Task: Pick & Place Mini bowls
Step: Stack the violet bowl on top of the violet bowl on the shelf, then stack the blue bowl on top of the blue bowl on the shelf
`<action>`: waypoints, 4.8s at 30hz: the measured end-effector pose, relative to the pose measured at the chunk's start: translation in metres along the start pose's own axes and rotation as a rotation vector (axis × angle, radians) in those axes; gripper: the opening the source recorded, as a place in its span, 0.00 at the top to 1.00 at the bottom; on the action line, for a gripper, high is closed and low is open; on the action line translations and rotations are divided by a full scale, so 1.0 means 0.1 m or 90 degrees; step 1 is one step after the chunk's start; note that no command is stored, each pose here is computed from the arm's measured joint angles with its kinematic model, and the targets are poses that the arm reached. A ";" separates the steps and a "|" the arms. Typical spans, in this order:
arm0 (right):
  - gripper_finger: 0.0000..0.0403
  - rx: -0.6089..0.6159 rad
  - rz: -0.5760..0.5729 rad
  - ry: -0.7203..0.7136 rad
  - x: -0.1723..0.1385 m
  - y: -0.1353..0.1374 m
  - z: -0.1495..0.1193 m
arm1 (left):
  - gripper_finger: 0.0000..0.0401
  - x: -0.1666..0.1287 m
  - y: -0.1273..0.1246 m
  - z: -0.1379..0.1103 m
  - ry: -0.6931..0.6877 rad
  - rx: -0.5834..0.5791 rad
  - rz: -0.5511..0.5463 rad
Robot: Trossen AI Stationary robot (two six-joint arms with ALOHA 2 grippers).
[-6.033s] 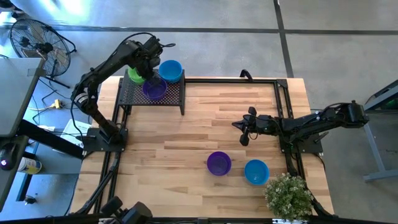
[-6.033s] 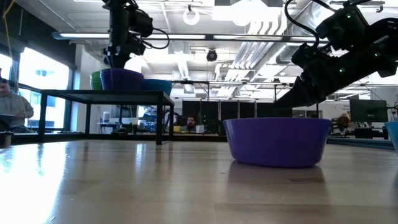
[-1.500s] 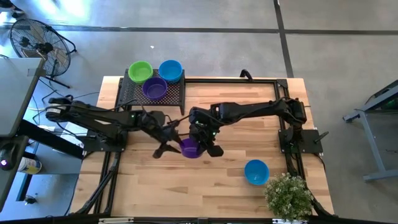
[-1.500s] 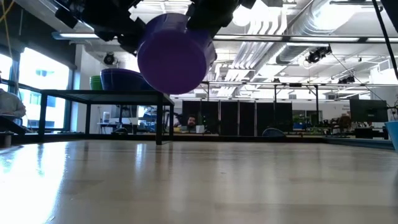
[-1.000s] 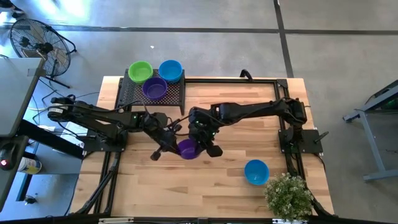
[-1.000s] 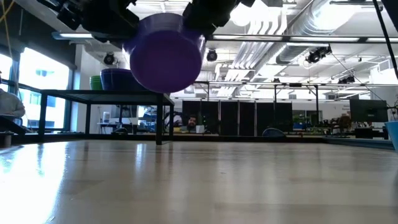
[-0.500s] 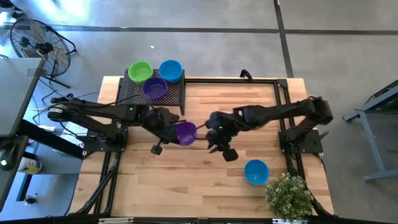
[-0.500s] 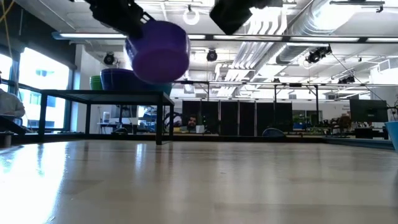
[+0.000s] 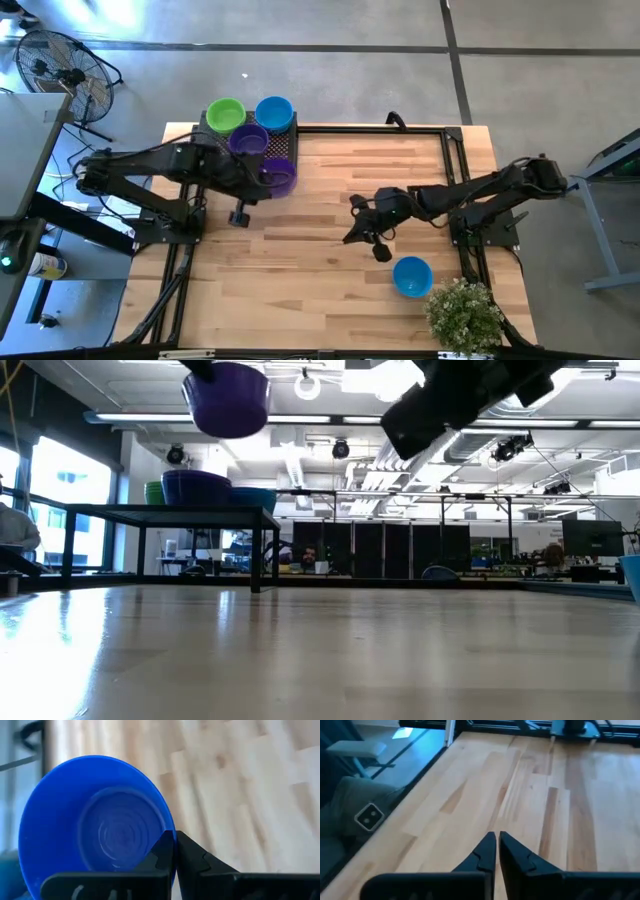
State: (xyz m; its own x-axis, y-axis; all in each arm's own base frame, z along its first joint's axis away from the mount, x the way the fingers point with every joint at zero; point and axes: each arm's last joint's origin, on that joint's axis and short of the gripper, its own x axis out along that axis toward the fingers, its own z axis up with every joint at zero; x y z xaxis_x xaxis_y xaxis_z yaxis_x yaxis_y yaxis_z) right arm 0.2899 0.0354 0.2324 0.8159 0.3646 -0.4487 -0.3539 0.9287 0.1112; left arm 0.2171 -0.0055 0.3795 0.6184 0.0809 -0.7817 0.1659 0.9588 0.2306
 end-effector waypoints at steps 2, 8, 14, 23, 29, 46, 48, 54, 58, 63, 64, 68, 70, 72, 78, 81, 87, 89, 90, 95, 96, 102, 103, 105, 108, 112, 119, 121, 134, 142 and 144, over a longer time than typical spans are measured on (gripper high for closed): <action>0.99 -0.006 -0.012 -0.011 0.00 0.00 -0.06 | 1.00 -0.08 0.04 -0.01 0.022 -0.007 0.037; 0.99 -0.020 -0.035 -0.017 0.01 -0.02 -0.15 | 1.00 -0.20 0.33 -0.14 0.085 -0.060 0.097; 1.00 -0.024 -0.036 -0.030 0.01 -0.02 -0.13 | 1.00 -0.25 0.76 -0.38 0.136 -0.131 0.162; 1.00 -0.028 -0.036 -0.037 0.01 -0.02 -0.12 | 1.00 -0.04 1.09 -0.77 0.159 -0.204 0.140; 1.00 -0.032 -0.037 -0.037 0.01 -0.02 -0.12 | 1.00 0.09 1.09 -0.83 0.166 -0.198 0.134; 1.00 -0.046 -0.037 -0.044 0.01 -0.02 -0.11 | 0.81 0.15 1.06 -0.89 0.181 -0.214 0.112; 1.00 -0.046 -0.037 -0.044 0.01 -0.02 -0.11 | 0.77 0.15 1.06 -0.89 0.182 -0.214 0.113; 1.00 -0.046 -0.037 -0.044 0.01 -0.02 -0.11 | 0.67 0.14 1.07 -0.90 0.199 -0.210 0.138; 1.00 -0.045 -0.037 -0.044 0.01 -0.02 -0.11 | 0.67 0.09 1.05 -0.89 0.186 -0.207 0.142; 1.00 -0.045 -0.038 -0.044 0.01 -0.02 -0.11 | 0.67 -0.07 0.97 -0.89 0.140 -0.203 0.147; 1.00 -0.042 -0.037 -0.044 0.01 -0.02 -0.11 | 0.67 -0.11 0.95 -0.88 0.123 -0.206 0.142; 1.00 -0.008 -0.039 -0.032 0.01 -0.02 -0.13 | 0.70 -0.20 0.88 -0.85 -0.006 -0.223 0.109; 1.00 0.023 -0.039 -0.007 0.00 -0.01 -0.16 | 0.75 -0.15 0.82 -0.85 -0.091 -0.208 0.080; 1.00 0.056 -0.053 0.028 -0.01 0.02 -0.21 | 0.80 0.02 0.76 -0.84 -0.179 -0.193 0.050; 1.00 0.173 -0.142 0.131 -0.16 0.21 -0.33 | 0.97 0.63 0.42 -0.87 -0.369 -0.147 0.022; 1.00 0.253 -0.161 0.167 -0.26 0.34 -0.37 | 0.99 0.87 0.23 -0.90 -0.437 -0.137 0.030; 0.98 0.431 -0.203 0.289 -0.54 0.62 -0.51 | 0.99 1.12 -0.07 -0.89 -0.515 -0.127 0.030; 0.95 0.488 -0.224 0.333 -0.63 0.70 -0.56 | 0.99 1.15 -0.12 -0.86 -0.514 -0.129 0.039; 0.93 0.515 -0.233 0.359 -0.67 0.73 -0.60 | 0.99 1.19 -0.15 -0.86 -0.502 -0.131 0.040; 0.80 0.625 -0.275 0.501 -0.81 0.90 -0.76 | 0.99 1.29 -0.21 -0.84 -0.491 -0.123 0.038; 0.77 0.640 -0.276 0.522 -0.83 0.93 -0.77 | 0.99 1.31 -0.22 -0.84 -0.487 -0.123 0.037; 0.64 0.700 -0.282 0.555 -0.86 1.10 -0.83 | 0.99 1.35 -0.22 -0.84 -0.478 -0.123 0.035; 0.64 0.707 -0.289 0.550 -0.85 1.11 -0.86 | 0.99 1.35 -0.22 -0.84 -0.479 -0.123 0.035; 0.63 0.710 -0.299 0.537 -0.83 1.13 -0.91 | 0.99 1.35 -0.22 -0.84 -0.479 -0.123 0.035; 0.65 0.721 -0.289 0.499 -0.76 1.13 -1.02 | 0.99 1.35 -0.22 -0.84 -0.479 -0.123 0.035; 0.71 0.736 -0.271 0.478 -0.69 1.08 -1.20 | 0.99 1.36 -0.22 -0.84 -0.473 -0.125 0.034; 0.95 0.728 -0.220 0.387 -0.57 1.02 -1.19 | 0.99 1.36 -0.22 -0.84 -0.473 -0.128 0.032; 0.98 0.718 -0.212 0.373 -0.57 1.01 -1.13 | 0.99 1.36 -0.22 -0.84 -0.473 -0.128 0.031; 1.00 0.680 -0.221 0.249 -0.53 0.64 -0.65 | 0.99 1.37 -0.23 -0.86 -0.458 -0.129 0.027; 0.86 0.712 -0.245 0.356 -0.59 0.73 -0.73 | 0.99 1.39 -0.24 -0.88 -0.441 -0.132 0.023; 0.79 0.710 -0.253 0.362 -0.59 0.77 -0.76 | 0.99 1.39 -0.24 -0.88 -0.441 -0.132 0.023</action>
State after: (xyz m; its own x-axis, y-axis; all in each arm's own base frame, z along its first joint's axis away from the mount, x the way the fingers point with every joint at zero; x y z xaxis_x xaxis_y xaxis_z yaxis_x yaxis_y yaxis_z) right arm 0.1793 0.0802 0.1999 0.3742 0.2305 -0.8982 0.6538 0.6214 0.4318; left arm 0.2317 0.0072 0.2144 0.9769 -0.0123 -0.2134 0.0302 0.9963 0.0806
